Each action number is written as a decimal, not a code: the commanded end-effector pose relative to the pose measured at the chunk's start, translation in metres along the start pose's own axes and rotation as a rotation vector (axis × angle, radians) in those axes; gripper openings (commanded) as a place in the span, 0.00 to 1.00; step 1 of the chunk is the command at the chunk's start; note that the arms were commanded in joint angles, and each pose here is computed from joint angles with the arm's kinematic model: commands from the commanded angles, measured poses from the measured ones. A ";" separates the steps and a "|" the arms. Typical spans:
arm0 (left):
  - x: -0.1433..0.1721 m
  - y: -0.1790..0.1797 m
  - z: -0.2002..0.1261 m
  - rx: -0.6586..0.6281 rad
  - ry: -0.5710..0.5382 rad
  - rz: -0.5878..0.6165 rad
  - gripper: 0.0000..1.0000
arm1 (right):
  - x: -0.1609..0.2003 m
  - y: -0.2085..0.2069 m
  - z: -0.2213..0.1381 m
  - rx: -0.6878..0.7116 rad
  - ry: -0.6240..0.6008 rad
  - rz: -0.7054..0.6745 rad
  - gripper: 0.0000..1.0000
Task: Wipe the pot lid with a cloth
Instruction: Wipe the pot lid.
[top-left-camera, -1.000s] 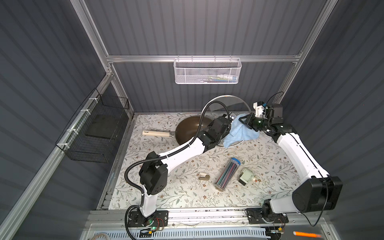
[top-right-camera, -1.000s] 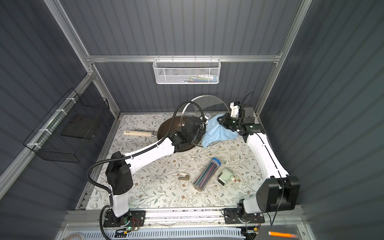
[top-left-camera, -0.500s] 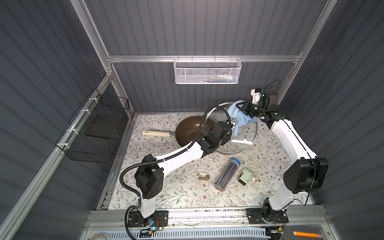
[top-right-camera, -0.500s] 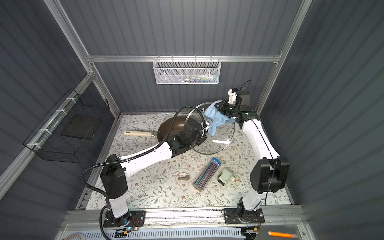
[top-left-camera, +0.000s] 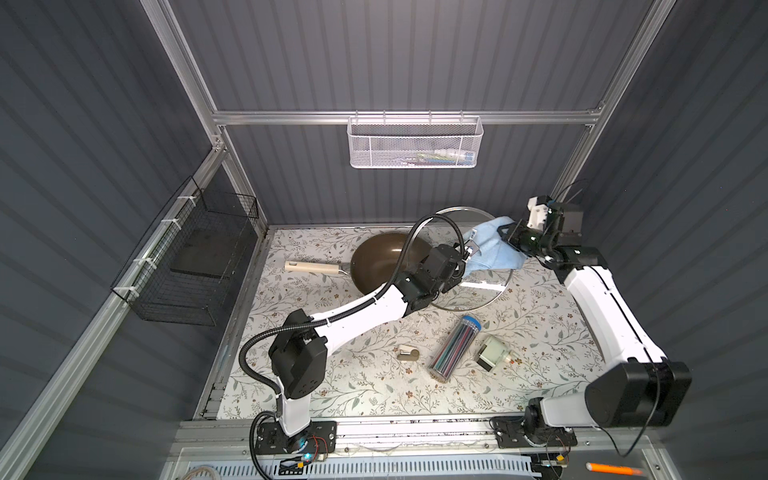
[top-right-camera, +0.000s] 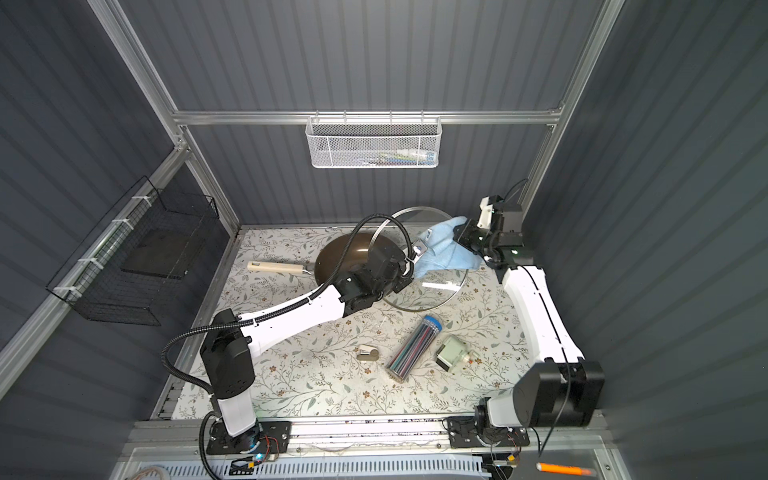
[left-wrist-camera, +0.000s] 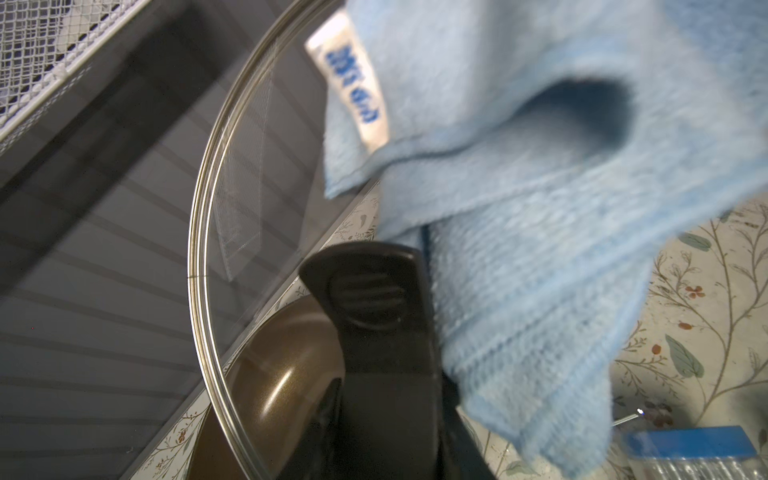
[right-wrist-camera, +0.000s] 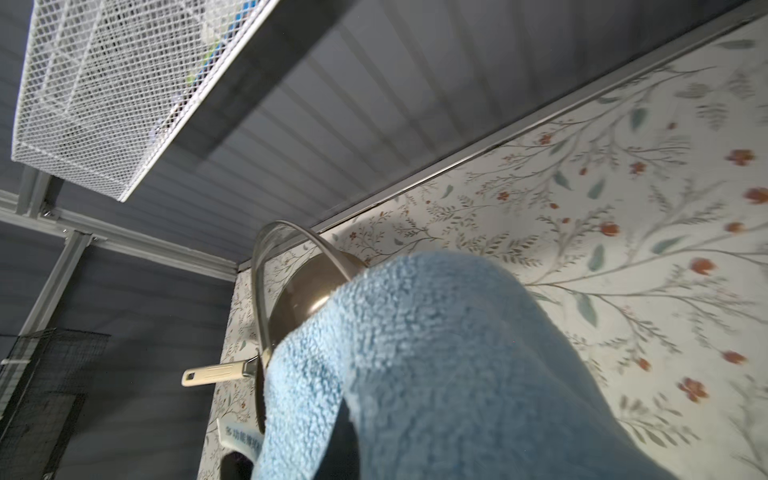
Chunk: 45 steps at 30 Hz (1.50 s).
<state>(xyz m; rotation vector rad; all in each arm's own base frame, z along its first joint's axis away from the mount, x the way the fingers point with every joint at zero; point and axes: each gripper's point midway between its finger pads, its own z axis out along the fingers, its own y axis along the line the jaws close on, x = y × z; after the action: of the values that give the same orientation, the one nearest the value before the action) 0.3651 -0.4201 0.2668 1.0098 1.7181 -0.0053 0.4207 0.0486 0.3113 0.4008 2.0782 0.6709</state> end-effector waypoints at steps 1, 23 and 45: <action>-0.088 0.067 -0.045 -0.185 -0.291 -0.161 0.00 | 0.010 -0.042 -0.022 0.172 -0.014 0.006 0.00; -0.088 0.053 -0.045 -0.097 -0.298 -0.200 0.00 | -0.040 0.116 -0.059 -0.274 -0.173 -0.171 0.00; -0.104 0.064 -0.043 -0.134 -0.343 -0.232 0.00 | 0.078 0.054 -0.027 -0.069 0.180 -0.205 0.00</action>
<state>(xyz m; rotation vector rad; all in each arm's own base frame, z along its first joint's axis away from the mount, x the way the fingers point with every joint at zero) 0.3683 -0.4234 0.2769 0.9259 1.7175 -0.0650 0.3767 0.1146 0.3182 0.1434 2.1564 0.6893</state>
